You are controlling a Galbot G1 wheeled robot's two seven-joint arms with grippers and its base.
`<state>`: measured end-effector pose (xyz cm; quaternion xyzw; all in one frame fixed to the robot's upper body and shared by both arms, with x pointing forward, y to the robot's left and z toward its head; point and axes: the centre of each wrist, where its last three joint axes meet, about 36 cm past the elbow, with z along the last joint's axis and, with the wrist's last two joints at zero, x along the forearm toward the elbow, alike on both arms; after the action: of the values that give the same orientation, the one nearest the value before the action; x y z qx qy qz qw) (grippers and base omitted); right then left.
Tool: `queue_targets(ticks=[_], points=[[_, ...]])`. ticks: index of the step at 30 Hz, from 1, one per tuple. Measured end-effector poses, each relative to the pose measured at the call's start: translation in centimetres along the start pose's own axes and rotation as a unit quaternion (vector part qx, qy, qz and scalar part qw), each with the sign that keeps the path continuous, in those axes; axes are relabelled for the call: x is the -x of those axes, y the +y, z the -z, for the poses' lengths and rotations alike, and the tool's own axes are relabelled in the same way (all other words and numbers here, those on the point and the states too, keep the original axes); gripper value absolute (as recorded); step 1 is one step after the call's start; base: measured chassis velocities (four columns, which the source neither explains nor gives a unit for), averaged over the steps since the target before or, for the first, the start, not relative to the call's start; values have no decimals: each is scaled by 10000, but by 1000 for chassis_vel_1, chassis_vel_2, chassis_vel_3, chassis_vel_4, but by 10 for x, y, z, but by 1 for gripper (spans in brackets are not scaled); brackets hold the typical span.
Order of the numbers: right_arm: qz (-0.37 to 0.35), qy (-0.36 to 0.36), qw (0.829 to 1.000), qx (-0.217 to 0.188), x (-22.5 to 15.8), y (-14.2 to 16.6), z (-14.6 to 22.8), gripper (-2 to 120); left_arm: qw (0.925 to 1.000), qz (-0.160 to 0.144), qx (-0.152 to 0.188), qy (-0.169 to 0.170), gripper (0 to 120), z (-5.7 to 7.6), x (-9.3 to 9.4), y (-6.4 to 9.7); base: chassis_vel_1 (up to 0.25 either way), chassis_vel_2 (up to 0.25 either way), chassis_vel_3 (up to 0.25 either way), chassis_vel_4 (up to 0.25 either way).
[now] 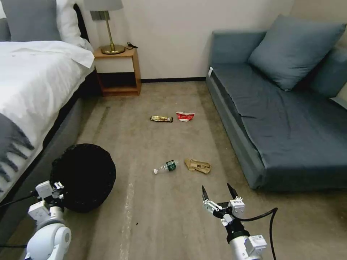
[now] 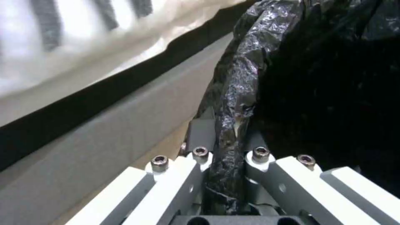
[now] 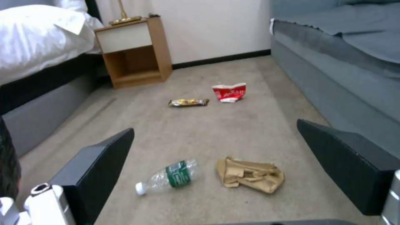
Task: Pick up the trash bin, then pick up the garbage on the floor and place it into the trash bin.
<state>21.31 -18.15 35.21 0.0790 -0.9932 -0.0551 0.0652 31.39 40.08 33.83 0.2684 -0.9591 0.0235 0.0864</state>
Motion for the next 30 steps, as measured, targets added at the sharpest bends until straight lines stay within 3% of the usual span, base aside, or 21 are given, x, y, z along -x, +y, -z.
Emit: queue_targets(ticks=[20,30], points=[[-81,141,9999,-59,-5,-1,-13,100,9999,115,-86,-53,4,-1,9,9,-123,128,126,-132],[28,127,9999,-74,-6,-1,-18,100,9998,117,-165,-52,4,-3,7,4,-136,133,134,-136]])
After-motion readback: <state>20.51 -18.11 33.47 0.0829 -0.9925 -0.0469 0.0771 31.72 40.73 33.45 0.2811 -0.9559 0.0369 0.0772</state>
